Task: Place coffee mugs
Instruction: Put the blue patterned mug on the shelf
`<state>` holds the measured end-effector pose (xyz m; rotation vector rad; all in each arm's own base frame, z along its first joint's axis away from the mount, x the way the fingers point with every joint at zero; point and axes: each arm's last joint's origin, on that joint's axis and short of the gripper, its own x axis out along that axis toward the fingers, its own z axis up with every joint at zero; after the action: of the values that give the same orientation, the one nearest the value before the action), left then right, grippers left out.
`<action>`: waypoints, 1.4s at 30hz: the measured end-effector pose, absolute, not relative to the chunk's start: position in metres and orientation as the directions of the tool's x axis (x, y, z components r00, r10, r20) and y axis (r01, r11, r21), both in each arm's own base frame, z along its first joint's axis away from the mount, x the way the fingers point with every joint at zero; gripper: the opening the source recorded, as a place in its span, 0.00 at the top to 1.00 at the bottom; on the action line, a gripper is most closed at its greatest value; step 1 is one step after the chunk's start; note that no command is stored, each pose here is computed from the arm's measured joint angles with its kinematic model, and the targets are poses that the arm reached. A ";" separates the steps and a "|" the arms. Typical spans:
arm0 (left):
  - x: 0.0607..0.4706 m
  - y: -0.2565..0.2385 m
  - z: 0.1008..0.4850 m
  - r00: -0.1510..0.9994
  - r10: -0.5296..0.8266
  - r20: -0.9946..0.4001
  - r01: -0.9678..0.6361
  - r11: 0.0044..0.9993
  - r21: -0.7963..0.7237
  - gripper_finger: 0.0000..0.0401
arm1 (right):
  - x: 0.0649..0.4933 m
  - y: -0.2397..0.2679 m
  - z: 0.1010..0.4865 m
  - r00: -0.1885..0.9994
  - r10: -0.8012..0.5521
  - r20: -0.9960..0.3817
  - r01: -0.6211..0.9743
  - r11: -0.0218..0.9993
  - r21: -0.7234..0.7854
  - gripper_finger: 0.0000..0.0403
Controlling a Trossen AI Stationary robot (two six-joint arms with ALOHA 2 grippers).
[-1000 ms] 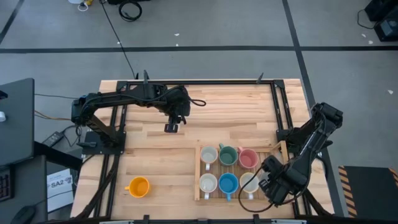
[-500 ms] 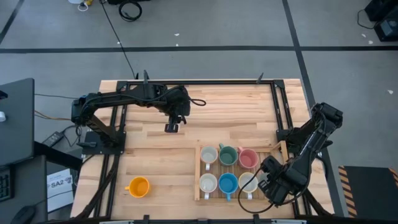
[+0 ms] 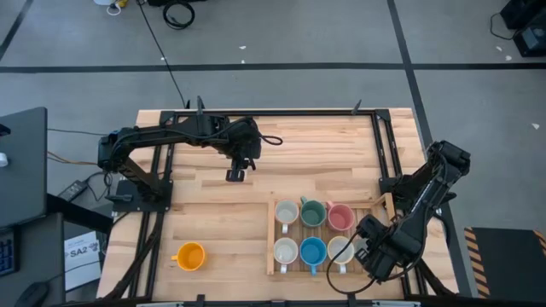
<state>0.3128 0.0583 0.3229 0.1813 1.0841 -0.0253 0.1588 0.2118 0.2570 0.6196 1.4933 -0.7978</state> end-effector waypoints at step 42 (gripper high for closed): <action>0.313 0.058 0.323 0.469 0.068 -0.881 0.103 0.986 0.131 0.68 | 0.169 0.198 0.241 -0.077 -0.120 -0.990 0.495 0.857 -0.142 0.91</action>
<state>0.3127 0.0583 0.3229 0.1749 1.0845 -0.0213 0.1689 0.1978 0.2413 0.3046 1.5729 -0.5215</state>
